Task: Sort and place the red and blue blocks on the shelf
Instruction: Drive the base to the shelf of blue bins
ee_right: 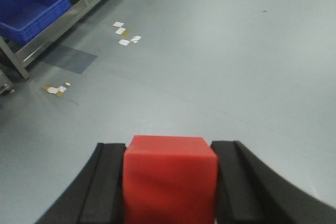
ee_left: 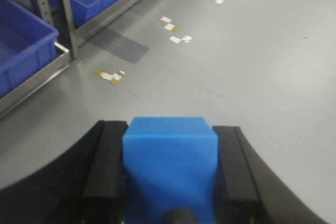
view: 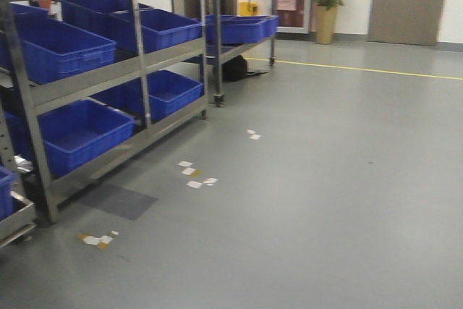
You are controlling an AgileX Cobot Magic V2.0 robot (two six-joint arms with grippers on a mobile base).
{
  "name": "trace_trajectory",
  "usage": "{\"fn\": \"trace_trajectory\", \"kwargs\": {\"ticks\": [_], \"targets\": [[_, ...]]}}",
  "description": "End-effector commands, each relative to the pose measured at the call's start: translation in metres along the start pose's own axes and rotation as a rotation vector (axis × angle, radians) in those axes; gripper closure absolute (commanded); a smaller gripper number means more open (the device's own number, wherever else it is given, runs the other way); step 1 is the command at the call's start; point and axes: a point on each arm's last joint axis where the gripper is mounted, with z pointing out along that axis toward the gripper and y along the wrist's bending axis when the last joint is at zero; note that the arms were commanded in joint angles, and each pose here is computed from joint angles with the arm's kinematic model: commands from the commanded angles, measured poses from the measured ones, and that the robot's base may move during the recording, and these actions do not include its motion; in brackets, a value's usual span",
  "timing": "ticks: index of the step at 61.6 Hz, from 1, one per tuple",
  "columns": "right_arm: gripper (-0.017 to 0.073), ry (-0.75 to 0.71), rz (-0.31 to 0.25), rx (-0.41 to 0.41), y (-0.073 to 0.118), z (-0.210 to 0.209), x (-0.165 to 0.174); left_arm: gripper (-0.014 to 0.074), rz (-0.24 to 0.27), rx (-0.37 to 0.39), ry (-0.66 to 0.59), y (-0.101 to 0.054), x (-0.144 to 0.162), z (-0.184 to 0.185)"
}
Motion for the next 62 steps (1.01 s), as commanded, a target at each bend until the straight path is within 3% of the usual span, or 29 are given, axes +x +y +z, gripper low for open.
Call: {"fn": "trace_trajectory", "kwargs": {"ticks": [1,62], "targets": [[0.0502,-0.113,-0.014,-0.007,0.0017,-0.0046,-0.0162,0.0467,-0.002,0.029,-0.117,-0.0042,-0.0186,-0.0048],[0.0502,-0.113,-0.014,-0.007,0.0017,-0.0046,-0.0162,0.0467,-0.002,0.028,-0.111,-0.0042,-0.0184,-0.0034]]}}
